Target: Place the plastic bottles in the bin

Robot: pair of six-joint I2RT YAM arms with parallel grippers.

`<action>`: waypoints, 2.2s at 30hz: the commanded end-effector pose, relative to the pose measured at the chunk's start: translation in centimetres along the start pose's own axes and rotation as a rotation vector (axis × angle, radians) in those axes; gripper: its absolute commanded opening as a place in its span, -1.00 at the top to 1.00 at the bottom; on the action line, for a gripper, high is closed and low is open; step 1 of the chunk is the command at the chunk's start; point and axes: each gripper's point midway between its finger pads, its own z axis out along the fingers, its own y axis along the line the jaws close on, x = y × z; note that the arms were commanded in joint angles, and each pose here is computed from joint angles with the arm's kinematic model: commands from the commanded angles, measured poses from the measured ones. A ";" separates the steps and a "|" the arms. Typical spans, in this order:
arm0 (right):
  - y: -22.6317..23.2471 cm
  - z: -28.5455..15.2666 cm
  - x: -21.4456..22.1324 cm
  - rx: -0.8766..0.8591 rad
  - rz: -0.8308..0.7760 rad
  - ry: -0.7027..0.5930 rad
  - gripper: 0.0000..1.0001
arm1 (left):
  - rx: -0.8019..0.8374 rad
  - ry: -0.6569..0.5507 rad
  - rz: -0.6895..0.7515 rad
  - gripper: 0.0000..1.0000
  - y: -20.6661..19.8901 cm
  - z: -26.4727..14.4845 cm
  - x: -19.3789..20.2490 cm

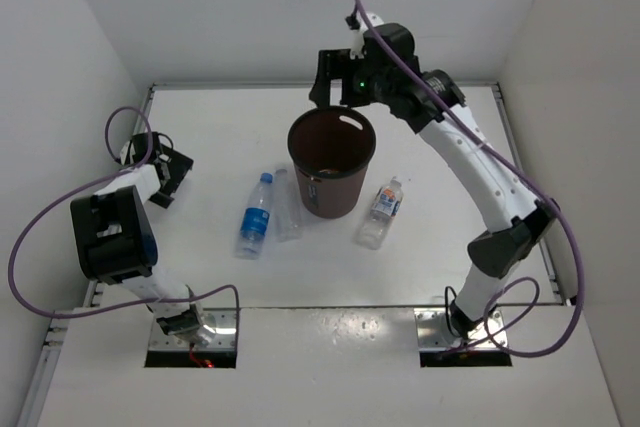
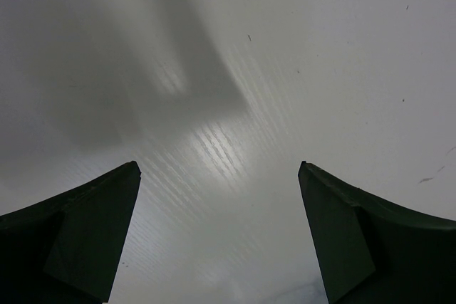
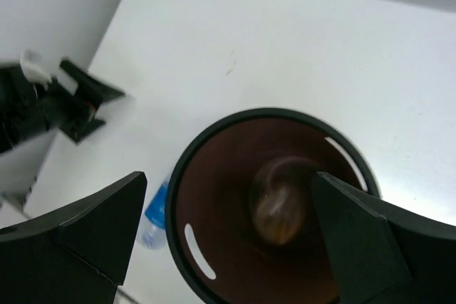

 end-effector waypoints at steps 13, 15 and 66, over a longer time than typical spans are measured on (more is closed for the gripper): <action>-15.9 -10.1 5.3 0.484 0.703 -0.282 -1.00 | 0.040 -0.005 -0.018 -1.00 -0.7 0.1 -0.5; -17.3 -9.2 10.3 0.478 0.868 -0.196 -1.00 | 0.041 -0.004 -0.027 -1.00 -0.7 0.1 -0.5; -18.7 -4.3 29.2 0.683 1.084 0.418 0.42 | 0.050 0.000 -0.036 -1.00 -0.1 0.1 0.3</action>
